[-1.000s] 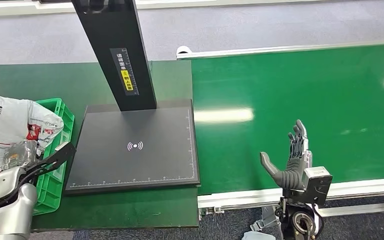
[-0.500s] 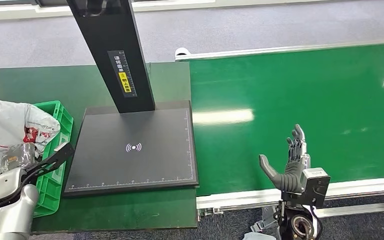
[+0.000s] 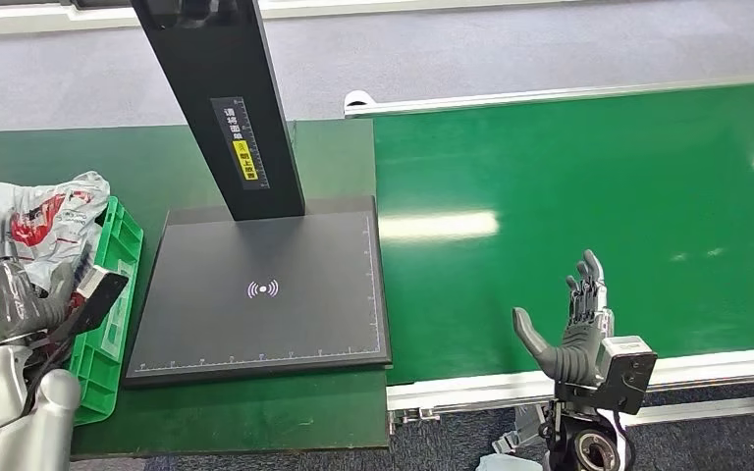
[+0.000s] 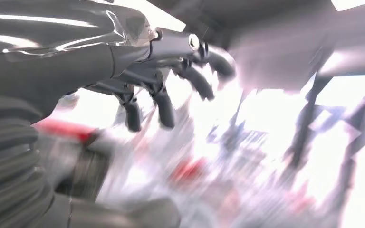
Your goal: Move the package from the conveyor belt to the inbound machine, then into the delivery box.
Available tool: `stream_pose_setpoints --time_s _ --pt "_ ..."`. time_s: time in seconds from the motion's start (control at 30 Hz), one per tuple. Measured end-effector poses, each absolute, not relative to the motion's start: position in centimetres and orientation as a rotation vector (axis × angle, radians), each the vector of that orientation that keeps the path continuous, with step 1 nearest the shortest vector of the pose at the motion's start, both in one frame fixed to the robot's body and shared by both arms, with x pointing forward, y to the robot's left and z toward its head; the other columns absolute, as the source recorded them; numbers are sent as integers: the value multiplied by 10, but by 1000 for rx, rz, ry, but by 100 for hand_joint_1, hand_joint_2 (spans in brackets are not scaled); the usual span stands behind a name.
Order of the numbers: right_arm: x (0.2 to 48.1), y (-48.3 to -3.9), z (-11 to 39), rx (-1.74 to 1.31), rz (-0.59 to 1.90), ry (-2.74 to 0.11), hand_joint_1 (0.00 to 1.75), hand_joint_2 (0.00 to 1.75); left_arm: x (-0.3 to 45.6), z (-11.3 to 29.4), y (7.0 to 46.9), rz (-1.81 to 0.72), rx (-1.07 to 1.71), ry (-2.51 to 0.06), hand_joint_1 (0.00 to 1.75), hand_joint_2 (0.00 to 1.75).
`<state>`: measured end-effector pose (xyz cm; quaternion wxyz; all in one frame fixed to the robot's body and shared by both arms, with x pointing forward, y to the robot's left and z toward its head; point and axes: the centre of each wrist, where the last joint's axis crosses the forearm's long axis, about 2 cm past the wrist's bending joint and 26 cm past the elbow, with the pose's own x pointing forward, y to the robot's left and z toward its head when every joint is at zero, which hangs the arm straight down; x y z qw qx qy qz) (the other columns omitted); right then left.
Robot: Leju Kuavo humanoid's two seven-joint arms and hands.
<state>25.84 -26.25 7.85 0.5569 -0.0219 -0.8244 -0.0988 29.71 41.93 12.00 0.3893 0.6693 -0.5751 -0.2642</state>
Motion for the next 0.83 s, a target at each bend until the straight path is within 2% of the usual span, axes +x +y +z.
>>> stream_pose_setpoints --time_s 0.1,0.17,0.27,0.43,0.63,0.83 --pt "260 -259 79 -43 -240 -1950 0 175 293 154 407 -700 1786 -1761 0 175" --pt "263 -255 80 -30 -241 -1955 0 175 284 180 406 -604 1880 -1888 0 175" --pt "267 -249 78 -12 -240 -1958 0 175 268 218 405 -395 2031 -1970 0 175" --pt "273 -242 77 13 -231 -1958 0 175 245 257 405 -224 2202 -2016 0 175" --pt "277 -236 75 38 -215 -1951 0 175 226 283 408 5 2279 -2086 0 175" --pt "280 -233 76 44 -213 -1952 0 175 230 274 394 248 2050 -2232 0 175"
